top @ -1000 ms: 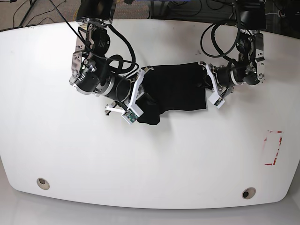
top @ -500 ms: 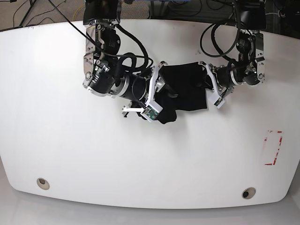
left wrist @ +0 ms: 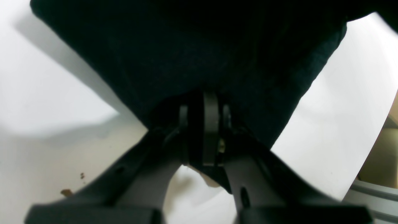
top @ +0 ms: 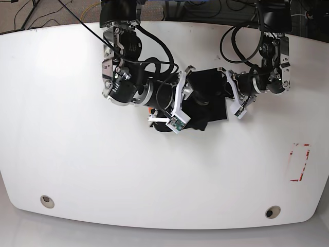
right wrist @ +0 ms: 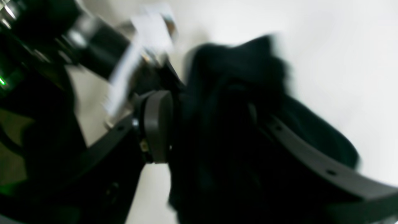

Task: Layout the t-shirt on the table in an organized manner, then fold the t-shirt properly
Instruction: 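Fold the held end with the right gripper over toward the left gripper, then release the left gripper and lift it away from the bundle, then press the folded bundle with the right gripper while the left arm retracts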

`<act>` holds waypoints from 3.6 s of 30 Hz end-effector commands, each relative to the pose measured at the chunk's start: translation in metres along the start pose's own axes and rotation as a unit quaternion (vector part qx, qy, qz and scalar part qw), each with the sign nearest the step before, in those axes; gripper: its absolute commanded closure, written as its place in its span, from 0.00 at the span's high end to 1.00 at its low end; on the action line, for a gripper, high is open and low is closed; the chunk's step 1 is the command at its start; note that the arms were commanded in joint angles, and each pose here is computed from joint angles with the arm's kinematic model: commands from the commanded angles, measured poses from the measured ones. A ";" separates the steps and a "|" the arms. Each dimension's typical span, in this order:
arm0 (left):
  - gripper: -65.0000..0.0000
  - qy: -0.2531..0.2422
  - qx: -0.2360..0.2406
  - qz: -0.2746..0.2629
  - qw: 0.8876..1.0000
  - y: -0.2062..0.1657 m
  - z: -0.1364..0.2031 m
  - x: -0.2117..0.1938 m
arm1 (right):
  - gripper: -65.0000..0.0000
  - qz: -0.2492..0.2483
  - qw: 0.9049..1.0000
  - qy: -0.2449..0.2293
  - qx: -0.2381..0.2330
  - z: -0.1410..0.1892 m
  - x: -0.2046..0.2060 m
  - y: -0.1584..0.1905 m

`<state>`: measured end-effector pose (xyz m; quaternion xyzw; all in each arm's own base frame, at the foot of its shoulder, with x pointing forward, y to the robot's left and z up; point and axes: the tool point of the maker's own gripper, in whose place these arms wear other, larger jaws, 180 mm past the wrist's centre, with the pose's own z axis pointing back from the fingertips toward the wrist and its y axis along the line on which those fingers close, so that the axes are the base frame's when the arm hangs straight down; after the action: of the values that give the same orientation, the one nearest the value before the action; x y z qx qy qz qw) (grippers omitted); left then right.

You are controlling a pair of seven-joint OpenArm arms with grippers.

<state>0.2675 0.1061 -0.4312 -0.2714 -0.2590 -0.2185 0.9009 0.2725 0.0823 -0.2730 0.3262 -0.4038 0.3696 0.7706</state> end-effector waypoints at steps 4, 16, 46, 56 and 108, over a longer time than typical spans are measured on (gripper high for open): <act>0.07 0.091 0.040 -0.003 0.995 0.016 0.004 -0.038 | 0.45 0.005 0.997 -0.068 0.030 -0.005 0.028 0.018; 0.11 0.079 0.037 0.000 0.996 0.012 0.001 -0.031 | 0.45 0.012 0.997 -0.062 0.035 -0.006 0.023 0.021; 0.54 -0.091 -0.032 0.069 0.993 0.005 0.037 0.032 | 0.45 0.044 0.999 0.002 0.001 0.002 -0.009 -0.032; 0.54 -0.132 -0.026 0.063 0.989 0.012 0.071 0.043 | 0.73 0.025 0.999 -0.032 0.012 -0.016 0.012 -0.042; 0.53 -0.161 0.188 0.107 0.963 0.111 0.245 -0.015 | 0.01 0.108 0.990 0.088 0.012 -0.093 -0.008 -0.033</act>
<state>0.2220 0.3380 -0.3215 -0.1588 -0.3838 -0.0118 0.9096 0.3213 0.1265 -0.3569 0.2463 -0.3246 0.4853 0.7736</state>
